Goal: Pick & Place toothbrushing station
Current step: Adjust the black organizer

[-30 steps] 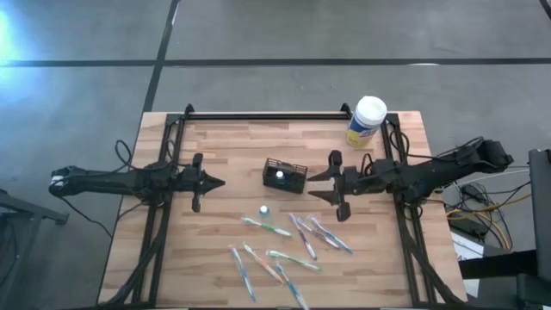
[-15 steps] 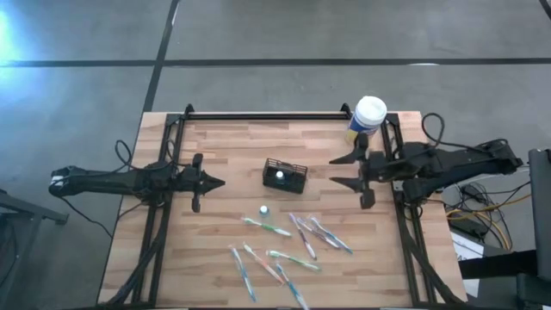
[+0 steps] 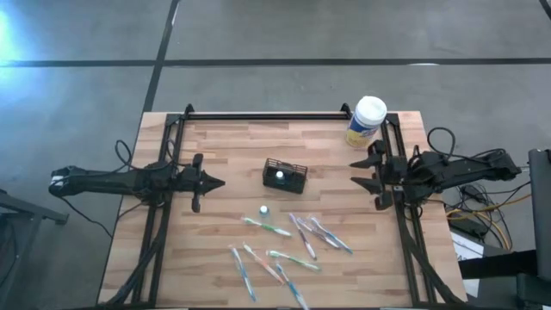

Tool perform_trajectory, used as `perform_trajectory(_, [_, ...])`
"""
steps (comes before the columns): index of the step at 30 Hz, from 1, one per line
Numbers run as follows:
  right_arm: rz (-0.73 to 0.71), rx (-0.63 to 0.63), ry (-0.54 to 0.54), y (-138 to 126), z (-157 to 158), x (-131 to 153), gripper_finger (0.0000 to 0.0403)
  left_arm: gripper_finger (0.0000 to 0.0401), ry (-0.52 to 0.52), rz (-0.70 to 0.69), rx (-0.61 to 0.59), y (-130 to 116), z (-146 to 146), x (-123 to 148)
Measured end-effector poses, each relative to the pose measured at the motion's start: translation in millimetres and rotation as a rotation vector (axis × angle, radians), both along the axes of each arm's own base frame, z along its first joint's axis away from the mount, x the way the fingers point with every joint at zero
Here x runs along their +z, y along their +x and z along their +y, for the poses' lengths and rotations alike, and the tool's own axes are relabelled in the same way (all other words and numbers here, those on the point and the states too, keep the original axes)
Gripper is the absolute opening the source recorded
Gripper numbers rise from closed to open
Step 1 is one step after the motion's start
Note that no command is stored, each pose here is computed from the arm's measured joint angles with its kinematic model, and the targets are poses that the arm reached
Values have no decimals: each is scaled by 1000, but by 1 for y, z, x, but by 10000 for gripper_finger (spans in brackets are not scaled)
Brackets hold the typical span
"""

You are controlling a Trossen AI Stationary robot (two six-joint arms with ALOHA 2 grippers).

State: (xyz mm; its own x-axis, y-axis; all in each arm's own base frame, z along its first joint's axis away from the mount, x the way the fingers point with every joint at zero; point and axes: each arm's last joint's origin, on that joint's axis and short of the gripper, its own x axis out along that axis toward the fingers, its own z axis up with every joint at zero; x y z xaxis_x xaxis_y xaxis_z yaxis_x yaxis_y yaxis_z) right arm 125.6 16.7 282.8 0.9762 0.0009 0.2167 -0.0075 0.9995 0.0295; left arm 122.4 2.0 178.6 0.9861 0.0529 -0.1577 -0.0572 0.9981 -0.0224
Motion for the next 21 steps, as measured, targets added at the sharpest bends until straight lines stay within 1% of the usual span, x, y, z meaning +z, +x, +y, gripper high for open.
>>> perform_trajectory(6, [-81,-15,33,-19,-4,-30,164,19,0,0,0,0,0,0])
perform_trajectory(13, [-143,-21,97,-22,-5,-80,164,16,-7,1,10,0,0,0])
perform_trajectory(17, [-49,-79,133,-17,-6,-87,164,14,-60,36,107,3,3,-5])
perform_trajectory(21, [4,-103,128,-11,-5,-87,164,5,-43,111,165,10,5,-13])
